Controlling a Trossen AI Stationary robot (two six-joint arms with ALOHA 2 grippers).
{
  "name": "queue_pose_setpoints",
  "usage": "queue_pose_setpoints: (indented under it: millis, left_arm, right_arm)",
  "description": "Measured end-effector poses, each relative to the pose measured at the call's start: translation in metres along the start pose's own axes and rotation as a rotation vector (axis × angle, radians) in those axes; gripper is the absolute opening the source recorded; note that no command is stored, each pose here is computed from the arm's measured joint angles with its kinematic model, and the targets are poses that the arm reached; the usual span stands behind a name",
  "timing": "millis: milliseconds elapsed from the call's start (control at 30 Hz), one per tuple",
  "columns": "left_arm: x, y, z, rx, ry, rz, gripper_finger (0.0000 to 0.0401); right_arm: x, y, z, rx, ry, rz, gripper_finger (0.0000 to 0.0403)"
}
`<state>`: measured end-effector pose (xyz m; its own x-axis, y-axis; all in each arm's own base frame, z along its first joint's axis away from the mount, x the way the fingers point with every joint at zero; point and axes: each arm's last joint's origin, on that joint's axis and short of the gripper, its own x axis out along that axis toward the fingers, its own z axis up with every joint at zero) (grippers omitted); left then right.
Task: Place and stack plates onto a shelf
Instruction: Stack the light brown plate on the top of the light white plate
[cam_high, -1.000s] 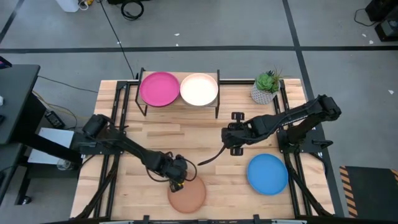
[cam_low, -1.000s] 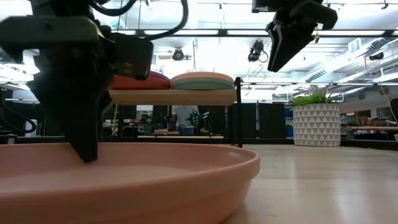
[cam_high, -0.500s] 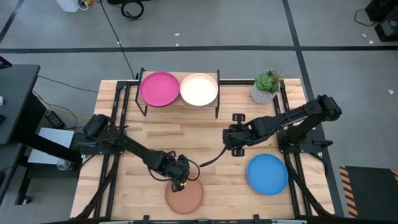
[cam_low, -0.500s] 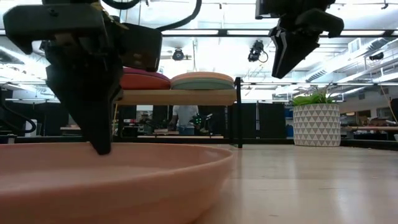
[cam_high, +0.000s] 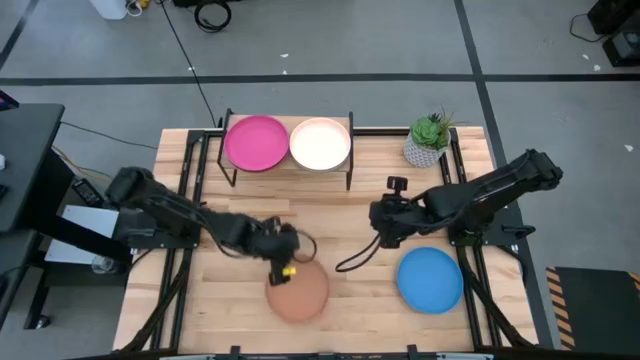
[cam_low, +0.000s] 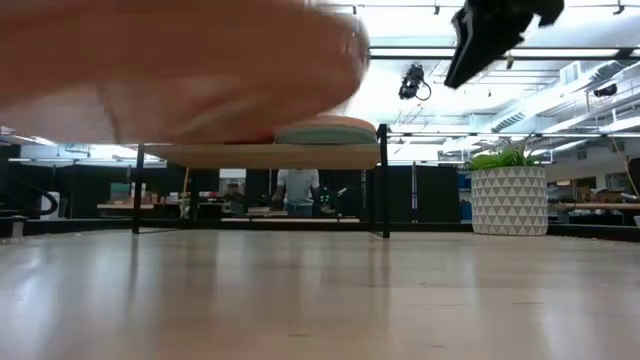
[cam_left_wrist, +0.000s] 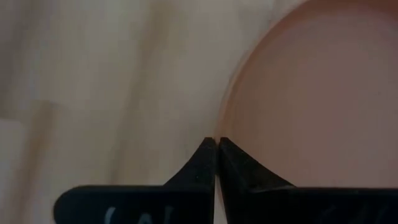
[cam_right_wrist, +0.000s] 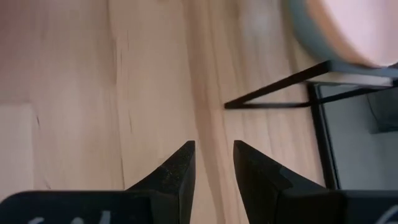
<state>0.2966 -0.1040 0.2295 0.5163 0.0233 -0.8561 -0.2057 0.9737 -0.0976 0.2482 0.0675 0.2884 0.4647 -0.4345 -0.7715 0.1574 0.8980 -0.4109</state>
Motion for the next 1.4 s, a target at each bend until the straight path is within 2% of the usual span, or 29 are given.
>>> queue_pose_setpoints:
  millis: [133,267,433,500,667,900,1067,1233,1400]
  left_arm:
    - [-0.032,0.033,0.021,-0.023,-0.129,0.058,0.0009]
    - [-0.061,0.073,0.055,-0.044,-0.237,0.12,0.0009]
    - [-0.098,0.123,0.099,-0.036,-0.273,0.233,0.0009]
    - [-0.112,0.146,0.11,-0.035,-0.26,0.283,0.0009]
    - [-0.135,0.206,0.134,-0.108,-0.323,0.369,0.0012]
    - [-0.121,0.279,0.145,-0.217,-0.369,0.365,0.0012]
    - [-0.093,0.314,0.141,-0.241,-0.293,0.359,0.0013]
    - [-0.078,0.324,0.139,-0.19,-0.256,0.289,0.0024]
    - [-0.075,0.32,0.142,-0.137,-0.261,0.275,0.008]
  right_arm:
    - [-0.014,-0.002,0.0,0.055,-0.074,0.014,0.0116]
    - [-0.022,0.001,0.0,0.086,-0.129,0.027,0.0116]
    - [-0.028,0.007,0.002,0.092,-0.176,0.04,0.0116]
    - [-0.03,0.009,0.003,0.093,-0.193,0.043,0.0116]
    - [-0.033,0.013,0.003,0.092,-0.224,0.03,0.0116]
    - [-0.035,0.015,0.005,0.096,-0.245,0.032,0.0116]
    - [-0.034,0.015,0.005,0.101,-0.245,0.034,0.0116]
    - [-0.034,0.015,0.005,0.12,-0.245,0.039,0.0116]
    - [-0.035,0.015,0.005,0.127,-0.246,0.041,0.0116]
